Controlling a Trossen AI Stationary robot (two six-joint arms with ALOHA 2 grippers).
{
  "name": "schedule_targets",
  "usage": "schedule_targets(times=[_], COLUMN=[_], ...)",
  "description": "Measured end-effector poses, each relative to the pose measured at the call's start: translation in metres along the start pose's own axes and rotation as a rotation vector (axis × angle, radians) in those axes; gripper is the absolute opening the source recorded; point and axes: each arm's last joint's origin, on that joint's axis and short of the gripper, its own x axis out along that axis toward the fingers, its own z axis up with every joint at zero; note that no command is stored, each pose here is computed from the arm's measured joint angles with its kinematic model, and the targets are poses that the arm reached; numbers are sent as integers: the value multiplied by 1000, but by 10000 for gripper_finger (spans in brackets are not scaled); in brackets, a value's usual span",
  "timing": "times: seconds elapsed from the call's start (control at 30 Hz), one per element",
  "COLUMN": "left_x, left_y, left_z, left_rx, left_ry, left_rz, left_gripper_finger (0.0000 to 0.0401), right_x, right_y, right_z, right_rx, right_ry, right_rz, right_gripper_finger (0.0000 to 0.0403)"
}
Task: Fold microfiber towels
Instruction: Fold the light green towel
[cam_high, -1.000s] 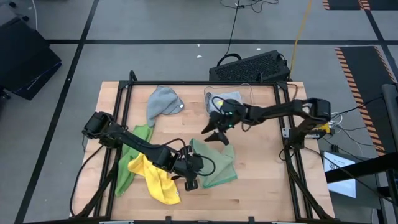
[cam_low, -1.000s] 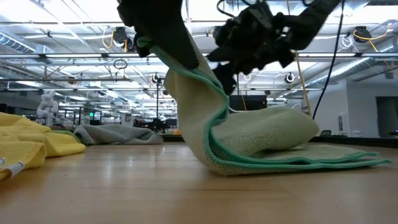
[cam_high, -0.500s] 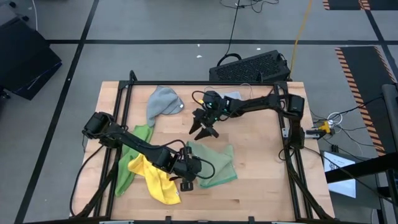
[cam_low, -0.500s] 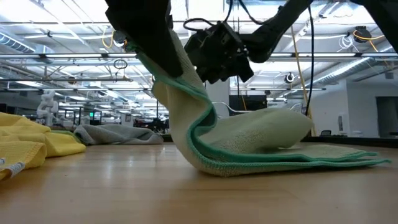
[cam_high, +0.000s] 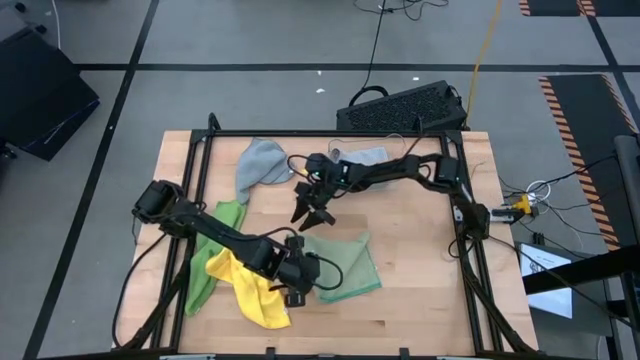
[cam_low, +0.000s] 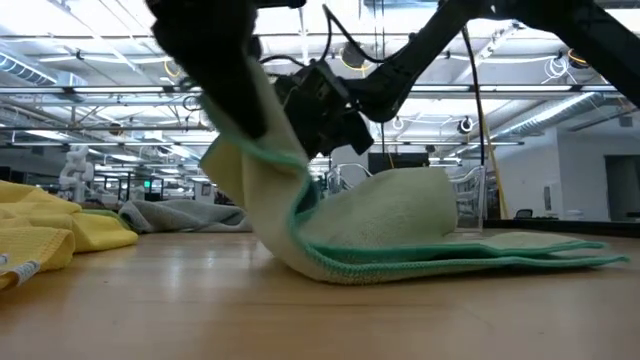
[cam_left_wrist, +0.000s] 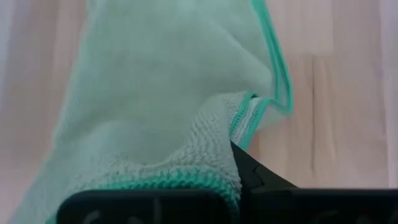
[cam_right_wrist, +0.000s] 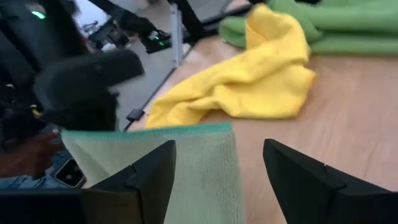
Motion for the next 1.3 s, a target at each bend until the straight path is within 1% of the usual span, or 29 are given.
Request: schedule_targets(times=[0.07, 0.13, 0.2, 0.3, 0.43, 0.53, 0.63, 0.7, 0.8, 0.9, 1.0, 1.1, 1.2, 1.3], left_x=[-1, -2, -2, 4, 10, 13, 15, 16, 17, 16, 15, 14, 14, 15], left_y=[-3, -7, -11, -17, -27, -32, -38, -40, -46, -52, -55, -56, -56, -55], left_z=[-4, -9, -13, -22, -38, -53, -62, -69, -75, -79, -82, -82, -82, -81], left_rx=[-27, -89, -187, -385, -598, -683, -729, -744, -763, -750, -738, -731, -730, -732], left_ry=[26, 57, 70, 94, 109, 141, 150, 163, 169, 175, 179, 179, 180, 179], left_rz=[-1, 5, 10, 18, 21, 50, 55, 65, 41, 27, 24, 21, 21, 23], left_gripper_finger=[1, 1, 1, 1, 1, 3, 4, 4, 5, 5, 6, 6, 7, 7], right_x=[2, 4, 6, 14, 29, 36, 42, 45, 49, 51, 54, 58, 63, 65], right_y=[-3, -2, -1, 4, 15, 18, 13, 9, 1, -2, 0, 3, 7, 8], right_z=[-1, 0, 2, 5, 17, 21, 14, 6, -2, -3, 0, 1, 0, -8], right_rx=[21, 53, 114, 161, 122, 98, 102, 142, 142, 110, 131, 116, 96, 102], right_ry=[6, 13, 15, 35, 65, 82, 96, 112, 123, 108, 74, 62, 79, 138], right_rz=[-50, -90, -124, -173, -248, -308, -352, -355, -358, -336, -324, -314, -305, -305], right_gripper_finger=[235, 235, 235, 235, 235, 235, 235, 235, 235, 235, 235, 235, 235, 233])
